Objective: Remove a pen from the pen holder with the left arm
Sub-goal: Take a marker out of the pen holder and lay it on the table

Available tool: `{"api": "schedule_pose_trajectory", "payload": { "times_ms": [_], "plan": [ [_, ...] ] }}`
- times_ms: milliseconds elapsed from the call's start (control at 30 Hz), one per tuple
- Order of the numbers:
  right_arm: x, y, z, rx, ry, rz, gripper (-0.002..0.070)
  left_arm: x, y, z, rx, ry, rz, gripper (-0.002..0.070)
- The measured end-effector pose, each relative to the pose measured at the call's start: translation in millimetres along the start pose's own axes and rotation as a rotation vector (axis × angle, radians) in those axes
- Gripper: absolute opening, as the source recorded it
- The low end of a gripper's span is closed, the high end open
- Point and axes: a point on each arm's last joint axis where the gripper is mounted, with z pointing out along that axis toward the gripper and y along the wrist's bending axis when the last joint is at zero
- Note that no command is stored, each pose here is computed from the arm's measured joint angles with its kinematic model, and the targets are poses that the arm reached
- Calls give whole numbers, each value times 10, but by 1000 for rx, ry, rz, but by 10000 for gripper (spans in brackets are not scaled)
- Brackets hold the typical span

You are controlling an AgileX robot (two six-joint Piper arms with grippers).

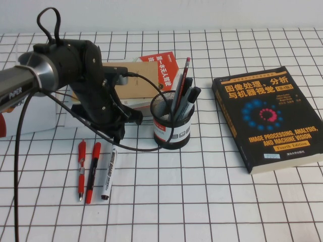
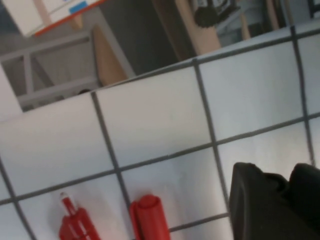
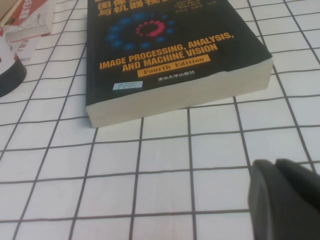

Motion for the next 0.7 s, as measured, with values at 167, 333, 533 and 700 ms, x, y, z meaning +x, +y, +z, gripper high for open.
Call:
{"api": "schedule_pose_trajectory", "payload": {
  "times_ms": [167, 333, 533, 700],
  "plan": [
    [0, 0, 0, 0, 0, 0, -16, 28, 41, -1, -44, 32, 21, 146],
    [0, 0, 0, 0, 0, 0, -16, 54, 72, -4, -78, 61, 33, 282],
    [0, 0, 0, 0, 0, 0, -16, 52, 63, -94, -76, 42, 42, 314],
    [0, 0, 0, 0, 0, 0, -16, 31, 4, -708, -66, -153, 106, 239]
  ]
}}
